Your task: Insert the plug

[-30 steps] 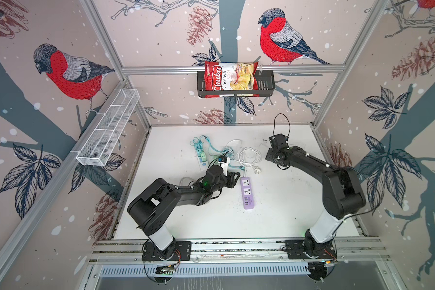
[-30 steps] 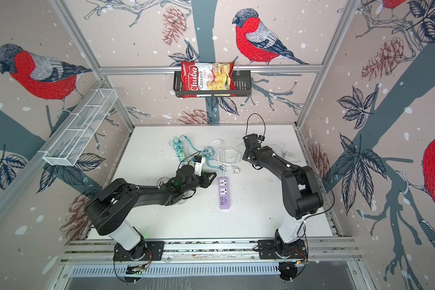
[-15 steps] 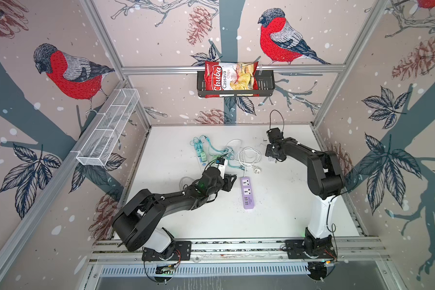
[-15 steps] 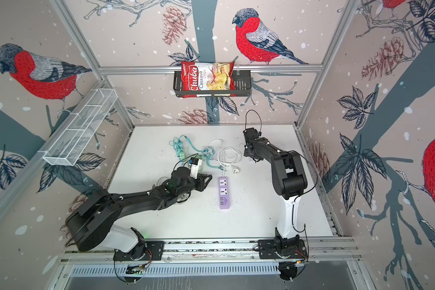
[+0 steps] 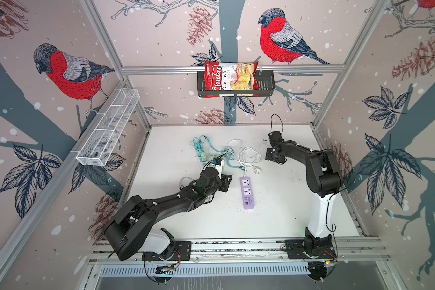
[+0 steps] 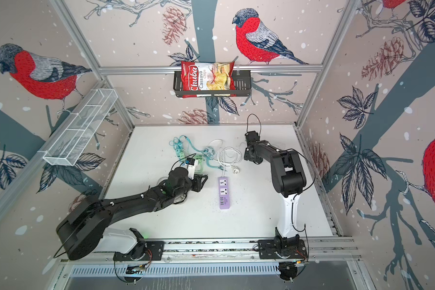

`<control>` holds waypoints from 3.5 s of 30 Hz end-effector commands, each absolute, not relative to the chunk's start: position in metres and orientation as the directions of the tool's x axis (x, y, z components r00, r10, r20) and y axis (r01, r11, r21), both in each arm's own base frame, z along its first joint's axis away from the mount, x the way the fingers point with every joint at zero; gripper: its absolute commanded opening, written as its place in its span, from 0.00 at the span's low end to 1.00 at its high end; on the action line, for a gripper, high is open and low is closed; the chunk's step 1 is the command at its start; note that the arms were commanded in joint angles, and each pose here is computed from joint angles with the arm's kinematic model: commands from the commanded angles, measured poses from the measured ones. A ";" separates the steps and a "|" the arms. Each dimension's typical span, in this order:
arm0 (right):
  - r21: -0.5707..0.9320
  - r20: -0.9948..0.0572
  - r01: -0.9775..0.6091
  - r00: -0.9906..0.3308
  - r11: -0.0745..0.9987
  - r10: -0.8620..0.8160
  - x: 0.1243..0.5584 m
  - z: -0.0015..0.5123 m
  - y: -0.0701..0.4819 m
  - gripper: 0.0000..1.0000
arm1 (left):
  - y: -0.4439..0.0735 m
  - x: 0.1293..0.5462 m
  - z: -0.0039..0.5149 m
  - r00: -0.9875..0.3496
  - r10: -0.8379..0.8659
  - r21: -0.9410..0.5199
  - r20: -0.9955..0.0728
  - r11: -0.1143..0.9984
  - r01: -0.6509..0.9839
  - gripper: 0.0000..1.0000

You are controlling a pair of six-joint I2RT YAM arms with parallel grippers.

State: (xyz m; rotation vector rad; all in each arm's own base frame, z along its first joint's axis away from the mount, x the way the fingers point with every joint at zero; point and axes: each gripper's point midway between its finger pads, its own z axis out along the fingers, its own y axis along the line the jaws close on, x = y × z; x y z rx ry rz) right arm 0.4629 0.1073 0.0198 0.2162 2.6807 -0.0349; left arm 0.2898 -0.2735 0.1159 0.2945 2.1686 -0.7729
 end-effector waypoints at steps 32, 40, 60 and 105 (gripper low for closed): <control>0.262 -0.411 0.189 -0.866 0.946 0.286 0.252 0.064 0.285 0.42 | -0.231 0.234 0.090 -0.555 -0.028 -0.289 -0.832 0.875 0.388 0.38; 0.241 -0.359 0.204 -0.890 0.949 0.282 0.239 0.041 0.295 0.51 | -0.230 0.231 0.097 -0.495 -0.035 -0.285 -0.868 0.852 0.439 0.44; 0.292 -0.454 0.186 -0.836 0.938 0.308 0.246 0.097 0.272 0.69 | -0.278 0.247 0.072 -0.468 0.271 -0.077 -0.841 0.796 0.600 0.56; 0.402 -0.588 -0.118 -0.793 0.908 0.157 0.280 0.115 0.183 0.71 | -0.287 0.279 0.041 -0.119 0.896 0.335 -0.429 0.279 0.900 0.63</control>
